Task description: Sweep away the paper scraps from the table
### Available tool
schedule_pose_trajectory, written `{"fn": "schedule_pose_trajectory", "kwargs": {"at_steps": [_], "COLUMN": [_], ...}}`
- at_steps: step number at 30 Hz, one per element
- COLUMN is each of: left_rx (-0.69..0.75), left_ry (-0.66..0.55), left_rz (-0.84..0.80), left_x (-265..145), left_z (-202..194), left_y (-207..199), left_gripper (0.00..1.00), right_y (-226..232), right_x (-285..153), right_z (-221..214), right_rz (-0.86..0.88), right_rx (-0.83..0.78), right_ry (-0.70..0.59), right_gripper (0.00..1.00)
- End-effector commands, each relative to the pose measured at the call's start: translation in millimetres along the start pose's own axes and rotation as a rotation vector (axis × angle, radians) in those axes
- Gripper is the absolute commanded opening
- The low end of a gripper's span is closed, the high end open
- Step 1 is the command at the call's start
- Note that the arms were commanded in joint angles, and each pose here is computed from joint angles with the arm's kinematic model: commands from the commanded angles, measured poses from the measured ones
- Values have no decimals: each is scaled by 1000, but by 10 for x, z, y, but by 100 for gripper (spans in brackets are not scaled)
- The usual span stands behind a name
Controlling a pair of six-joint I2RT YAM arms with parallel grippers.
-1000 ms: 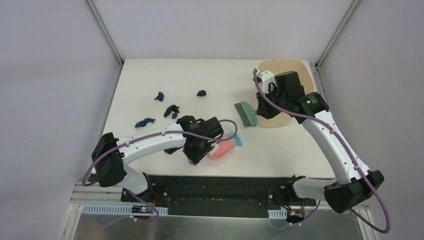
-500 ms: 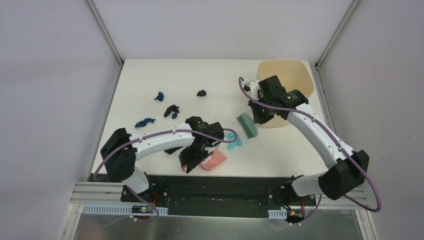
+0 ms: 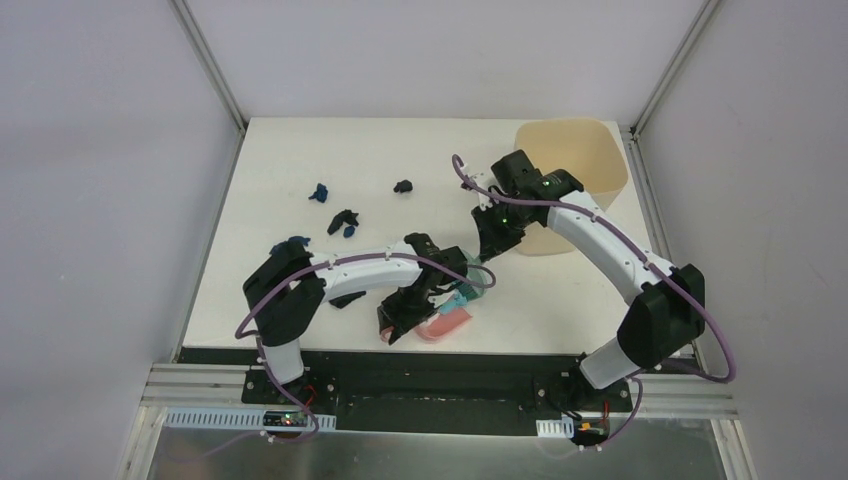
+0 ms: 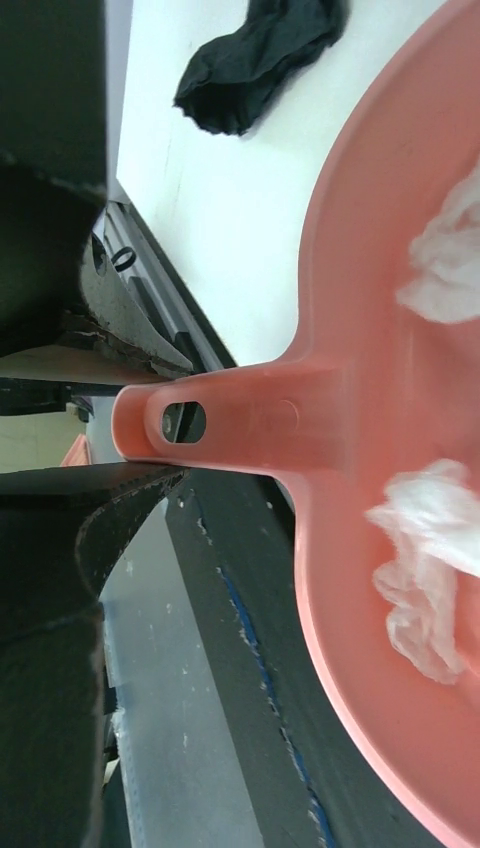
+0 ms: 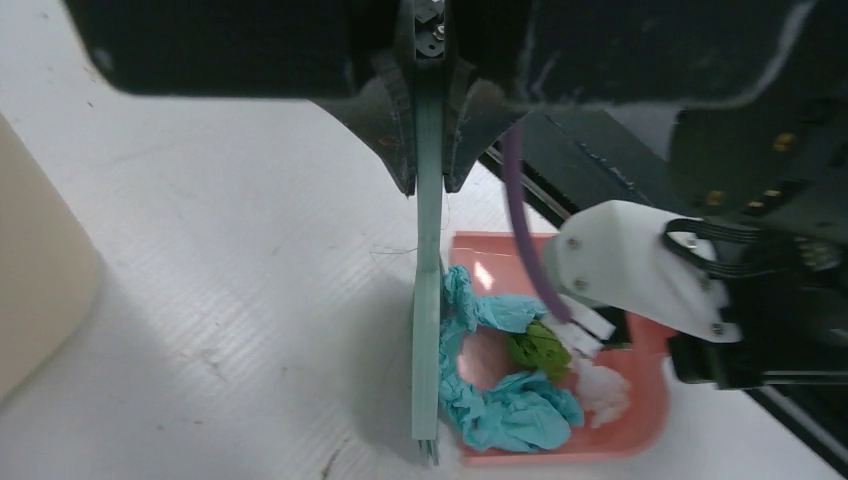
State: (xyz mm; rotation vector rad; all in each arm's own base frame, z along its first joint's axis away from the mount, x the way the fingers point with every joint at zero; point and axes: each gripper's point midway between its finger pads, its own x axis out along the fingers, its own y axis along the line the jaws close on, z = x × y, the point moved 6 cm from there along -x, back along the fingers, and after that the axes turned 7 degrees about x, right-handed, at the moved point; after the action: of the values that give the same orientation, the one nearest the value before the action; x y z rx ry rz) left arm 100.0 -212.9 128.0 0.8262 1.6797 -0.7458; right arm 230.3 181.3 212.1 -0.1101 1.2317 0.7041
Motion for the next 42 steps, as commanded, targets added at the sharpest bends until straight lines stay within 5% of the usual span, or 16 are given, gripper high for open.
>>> {"fn": "schedule_pose_trajectory", "kwargs": {"at_steps": [1,19,25,42], "left_rx": [61,47,29,-132], "left_ry": [-52,-401,-418,-538], "left_rz": [-14,122,114,244], "left_x": [18,-58,-83,-579], "left_z": [209,246,183,37], "left_y": [-43,115,105,313], "left_gripper": [0,0,0,0], "right_y": [242,-201,-283,-299], "right_x": [-77,-865,-1058,-897], "right_z": [86,0,-131,-845], "right_rz": [170,-82,-91,-18], "right_rx": [25,-37,3,93], "right_ry": [17,-252,-320,-276], "right_gripper": [0,0,0,0]}}
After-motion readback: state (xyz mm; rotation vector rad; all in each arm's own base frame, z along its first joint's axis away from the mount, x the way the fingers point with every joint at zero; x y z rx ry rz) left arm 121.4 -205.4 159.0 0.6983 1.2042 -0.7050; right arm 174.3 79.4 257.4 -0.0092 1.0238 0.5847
